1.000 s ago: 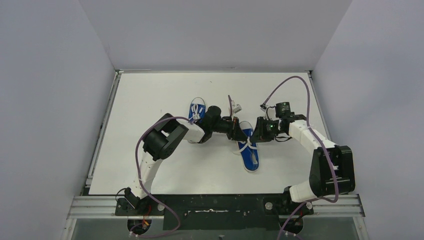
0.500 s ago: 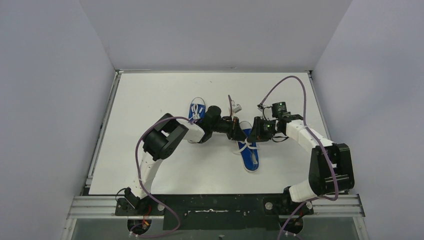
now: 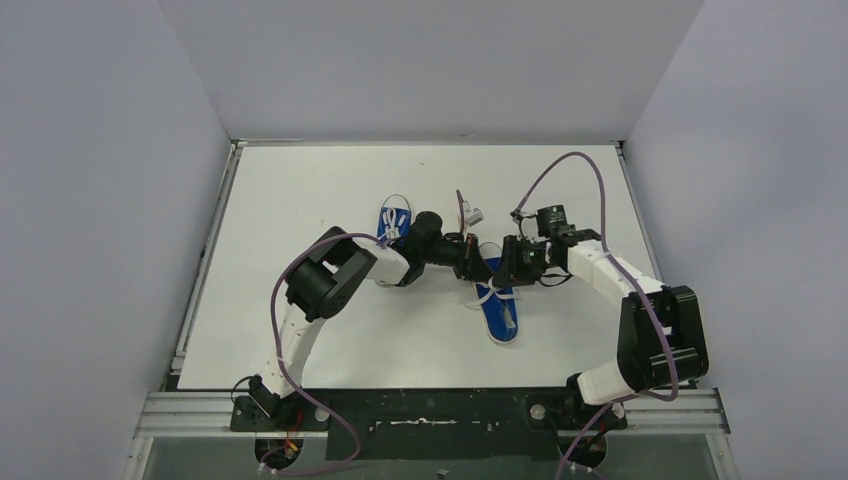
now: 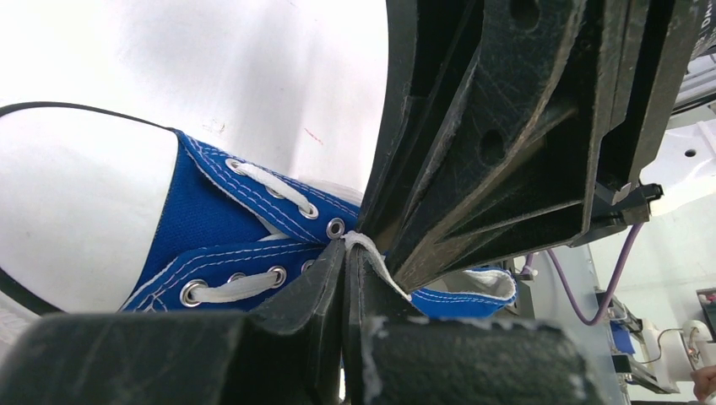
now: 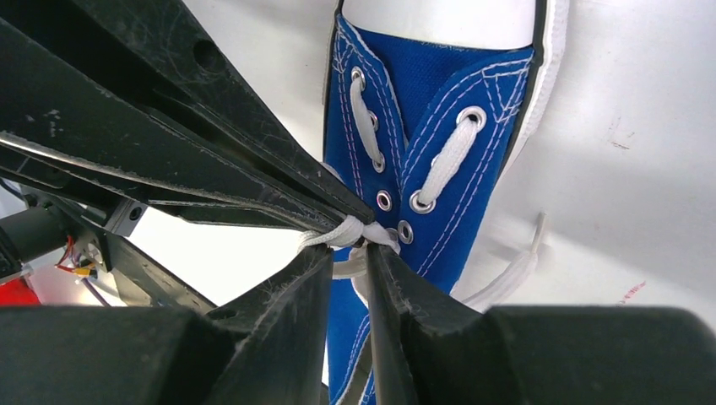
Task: Tie the shoes
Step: Cross the shoelace with the shoelace.
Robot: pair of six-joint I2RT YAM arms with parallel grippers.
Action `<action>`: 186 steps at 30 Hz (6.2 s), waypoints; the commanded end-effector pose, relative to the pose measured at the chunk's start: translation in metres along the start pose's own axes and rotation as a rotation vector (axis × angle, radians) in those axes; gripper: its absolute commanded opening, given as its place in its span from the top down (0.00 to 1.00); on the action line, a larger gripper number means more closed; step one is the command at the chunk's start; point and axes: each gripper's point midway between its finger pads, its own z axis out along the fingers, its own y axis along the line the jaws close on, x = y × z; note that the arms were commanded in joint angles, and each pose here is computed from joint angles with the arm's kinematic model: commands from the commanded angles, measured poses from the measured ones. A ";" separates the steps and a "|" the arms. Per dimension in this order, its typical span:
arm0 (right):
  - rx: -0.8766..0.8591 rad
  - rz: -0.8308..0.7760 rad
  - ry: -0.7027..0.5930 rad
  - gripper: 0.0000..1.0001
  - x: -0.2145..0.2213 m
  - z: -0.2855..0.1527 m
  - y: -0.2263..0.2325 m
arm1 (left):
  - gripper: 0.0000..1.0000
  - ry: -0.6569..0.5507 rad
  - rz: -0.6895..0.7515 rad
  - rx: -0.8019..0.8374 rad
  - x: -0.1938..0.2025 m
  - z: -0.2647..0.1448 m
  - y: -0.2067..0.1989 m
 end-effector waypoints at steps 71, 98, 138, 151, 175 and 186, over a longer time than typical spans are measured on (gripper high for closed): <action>0.013 -0.179 -0.143 0.79 -0.079 -0.024 -0.010 | 1.00 -0.051 0.032 0.017 -0.025 -0.007 -0.001; -0.054 -0.136 -0.062 0.81 -0.039 -0.012 0.002 | 1.00 -0.049 0.026 0.019 -0.033 -0.003 0.004; 0.107 -0.369 -0.047 0.78 -0.052 -0.003 -0.002 | 1.00 -0.047 0.013 0.098 -0.031 -0.003 -0.010; 0.122 -0.391 -0.021 0.90 -0.049 -0.005 -0.002 | 1.00 -0.047 0.016 0.103 -0.031 -0.002 -0.013; 0.123 -0.390 0.011 0.89 -0.041 0.006 -0.007 | 1.00 -0.062 0.031 0.112 -0.040 -0.002 -0.017; 0.155 -0.370 -0.075 1.00 -0.062 -0.012 0.001 | 0.70 -0.056 0.006 0.055 -0.028 -0.015 -0.009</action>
